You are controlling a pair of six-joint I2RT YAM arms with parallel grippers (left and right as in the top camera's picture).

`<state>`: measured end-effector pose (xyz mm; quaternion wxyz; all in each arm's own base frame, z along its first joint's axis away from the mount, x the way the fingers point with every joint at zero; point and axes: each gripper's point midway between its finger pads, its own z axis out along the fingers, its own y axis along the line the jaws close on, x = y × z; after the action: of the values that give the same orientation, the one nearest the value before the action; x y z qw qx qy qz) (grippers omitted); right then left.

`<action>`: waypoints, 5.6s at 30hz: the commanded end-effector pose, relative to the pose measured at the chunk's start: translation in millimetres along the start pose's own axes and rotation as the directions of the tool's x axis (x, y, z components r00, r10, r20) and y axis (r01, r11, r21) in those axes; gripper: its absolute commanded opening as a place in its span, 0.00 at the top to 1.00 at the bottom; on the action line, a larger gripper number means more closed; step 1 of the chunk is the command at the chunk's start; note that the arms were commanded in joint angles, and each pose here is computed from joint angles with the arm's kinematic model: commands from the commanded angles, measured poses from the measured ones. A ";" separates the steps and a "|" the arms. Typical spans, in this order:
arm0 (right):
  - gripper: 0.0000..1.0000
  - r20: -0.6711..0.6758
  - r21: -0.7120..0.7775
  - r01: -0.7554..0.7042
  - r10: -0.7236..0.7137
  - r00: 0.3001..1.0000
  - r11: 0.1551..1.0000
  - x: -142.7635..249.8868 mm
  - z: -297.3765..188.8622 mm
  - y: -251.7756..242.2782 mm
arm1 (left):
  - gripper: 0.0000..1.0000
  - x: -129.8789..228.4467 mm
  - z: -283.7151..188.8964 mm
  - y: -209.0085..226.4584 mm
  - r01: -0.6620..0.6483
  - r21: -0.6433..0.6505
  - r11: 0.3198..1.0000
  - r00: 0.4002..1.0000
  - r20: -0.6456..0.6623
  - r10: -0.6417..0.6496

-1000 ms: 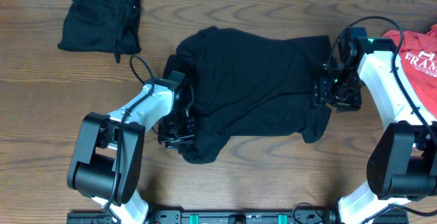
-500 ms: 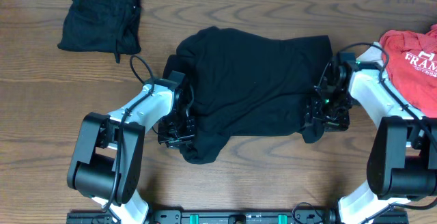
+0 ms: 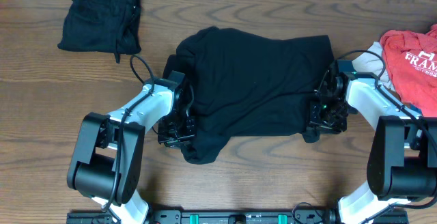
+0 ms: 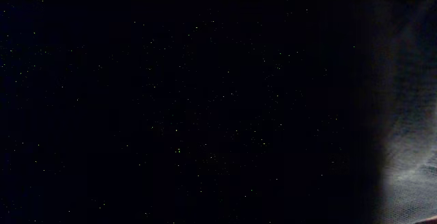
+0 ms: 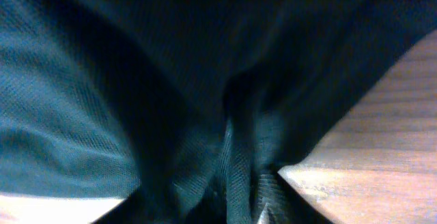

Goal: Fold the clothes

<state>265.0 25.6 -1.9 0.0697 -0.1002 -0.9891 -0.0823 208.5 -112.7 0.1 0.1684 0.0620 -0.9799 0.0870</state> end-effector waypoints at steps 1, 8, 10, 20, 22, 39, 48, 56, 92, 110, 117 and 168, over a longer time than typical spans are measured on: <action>0.78 0.019 0.011 -0.029 0.029 0.999 1.000 -2.1 -1.4 -3.8 | 0.89 0.5 -3.6 1.3 0.000 0.001 1.000 1.000 0.005 0.000; 0.99 0.036 0.011 -0.041 0.040 0.999 0.999 -7.9 -6.4 -2.5 | 0.94 7.2 -6.9 3.1 0.005 -0.010 1.000 1.000 -0.022 -0.005; 0.99 0.032 0.013 -0.041 0.040 0.999 0.999 -9.0 -11.6 -1.7 | 0.94 9.0 -12.4 2.1 0.006 -0.012 1.000 1.000 -0.026 -0.006; 0.99 0.107 0.085 -0.034 0.025 0.994 0.996 -23.0 -81.5 -0.4 | 0.94 16.7 -90.3 -18.2 -0.076 0.054 0.996 0.983 0.170 0.065; 0.99 0.154 0.075 -0.029 0.017 0.988 0.997 -25.1 -103.8 4.1 | 0.94 22.4 -113.7 -23.1 -0.101 0.075 0.992 0.968 0.239 0.080; 0.99 0.669 0.018 0.028 -0.033 0.743 0.999 40.0 -321.3 23.3 | 0.94 125.5 -322.2 -42.6 -0.329 0.155 0.932 0.663 0.740 0.111; 0.99 0.820 0.024 0.069 -0.059 0.569 0.997 88.0 -408.7 27.3 | 0.94 179.9 -397.4 -41.4 -0.418 0.144 0.897 0.465 0.882 0.075; 0.99 0.902 0.023 0.102 -0.065 0.428 0.994 112.9 -456.3 31.6 | 0.94 209.6 -437.3 -42.0 -0.474 0.154 0.867 0.331 0.943 0.014; 0.99 0.935 0.018 0.212 -0.091 0.342 0.977 -176.3 -435.6 93.9 | 0.94 -128.1 -491.2 -92.2 -0.311 0.021 0.950 0.172 0.984 0.035; 0.99 0.795 0.100 0.230 -0.217 0.566 0.968 -155.1 -370.7 78.5 | 0.94 -105.0 -390.7 -29.5 -0.123 -0.020 0.992 0.565 0.821 0.086; 0.99 0.446 0.056 0.168 -0.175 0.878 0.984 -87.5 -280.4 52.6 | 0.94 -55.3 -269.1 8.5 0.108 -0.028 0.994 0.909 0.408 -0.087; 0.09 0.351 0.062 0.195 -0.205 0.914 0.979 -109.0 -178.6 48.7 | 0.30 -120.3 -223.0 -0.9 -0.031 -0.057 0.998 0.868 0.493 0.055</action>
<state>403.3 19.0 168.8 -0.1149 -0.0096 -0.9917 -0.0574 385.8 -59.9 166.4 -0.0767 0.0618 -0.9938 0.0508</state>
